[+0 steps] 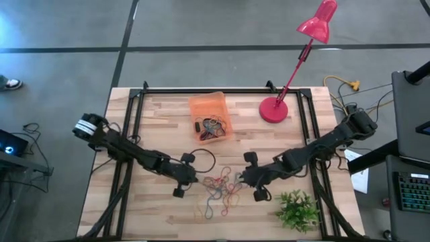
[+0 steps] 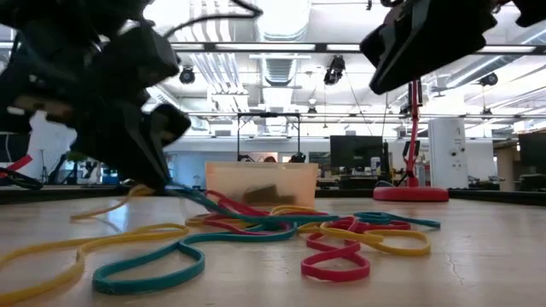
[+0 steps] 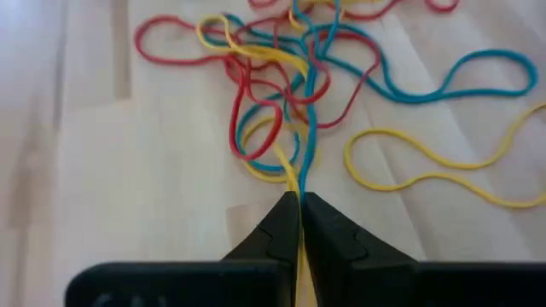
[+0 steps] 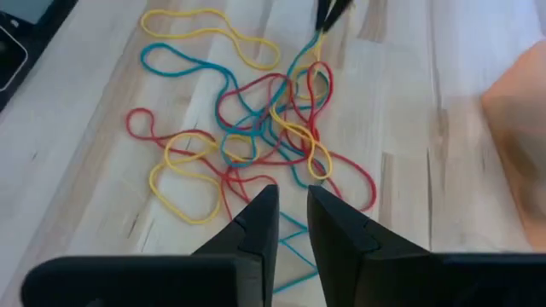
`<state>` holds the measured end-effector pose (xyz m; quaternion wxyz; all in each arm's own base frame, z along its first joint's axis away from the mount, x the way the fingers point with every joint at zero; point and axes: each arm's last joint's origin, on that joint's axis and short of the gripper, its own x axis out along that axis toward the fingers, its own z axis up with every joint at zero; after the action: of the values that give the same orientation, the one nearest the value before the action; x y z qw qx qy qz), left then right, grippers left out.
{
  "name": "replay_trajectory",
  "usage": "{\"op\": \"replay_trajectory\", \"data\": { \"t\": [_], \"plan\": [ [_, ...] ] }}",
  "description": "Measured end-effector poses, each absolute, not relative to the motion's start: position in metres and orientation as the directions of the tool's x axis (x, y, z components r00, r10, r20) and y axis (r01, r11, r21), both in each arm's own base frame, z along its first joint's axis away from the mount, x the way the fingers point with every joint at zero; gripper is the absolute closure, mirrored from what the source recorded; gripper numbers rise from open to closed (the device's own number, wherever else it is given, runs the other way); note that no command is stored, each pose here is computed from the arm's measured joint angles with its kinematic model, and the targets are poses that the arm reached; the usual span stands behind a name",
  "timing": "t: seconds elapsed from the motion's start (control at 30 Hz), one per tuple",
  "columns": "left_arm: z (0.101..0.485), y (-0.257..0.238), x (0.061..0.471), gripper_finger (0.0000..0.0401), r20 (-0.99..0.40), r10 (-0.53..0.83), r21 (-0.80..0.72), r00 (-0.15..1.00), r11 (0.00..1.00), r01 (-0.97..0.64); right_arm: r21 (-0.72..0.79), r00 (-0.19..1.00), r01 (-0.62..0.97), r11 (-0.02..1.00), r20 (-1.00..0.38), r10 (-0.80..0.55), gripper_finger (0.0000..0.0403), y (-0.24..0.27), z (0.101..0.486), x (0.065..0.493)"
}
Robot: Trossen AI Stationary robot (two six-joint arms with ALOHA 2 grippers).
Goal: Pick and place rubber bands into bin
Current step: Put the yellow rubber band into the orange bin
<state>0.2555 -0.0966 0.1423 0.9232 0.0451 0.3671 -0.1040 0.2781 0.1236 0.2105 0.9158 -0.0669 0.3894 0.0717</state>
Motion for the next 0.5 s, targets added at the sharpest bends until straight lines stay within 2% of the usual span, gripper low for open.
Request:
{"op": "replay_trajectory", "data": {
  "t": [0.23, 0.4, 0.5],
  "plan": [
    [0.154, -0.095, 0.25, 0.0401, -0.661, -0.161, 0.008, 0.732, 0.975, 0.222, -0.087, 0.69, -0.156, 0.984, -0.722, 0.045, 0.0351, 0.126, 0.208, 0.276],
    [0.139, -0.096, 0.249, 0.0397, -0.722, -0.185, -0.016, 0.667, 0.968, 0.251, -0.08, 0.685, -0.144, 0.986, -0.728, 0.041, 0.0351, 0.126, 0.205, 0.275],
    [0.128, -0.097, 0.251, 0.0372, -0.751, -0.183, -0.023, 0.635, 0.968, 0.251, -0.079, 0.686, -0.144, 0.986, -0.726, 0.042, 0.0351, 0.126, 0.205, 0.275]
  ]
}}
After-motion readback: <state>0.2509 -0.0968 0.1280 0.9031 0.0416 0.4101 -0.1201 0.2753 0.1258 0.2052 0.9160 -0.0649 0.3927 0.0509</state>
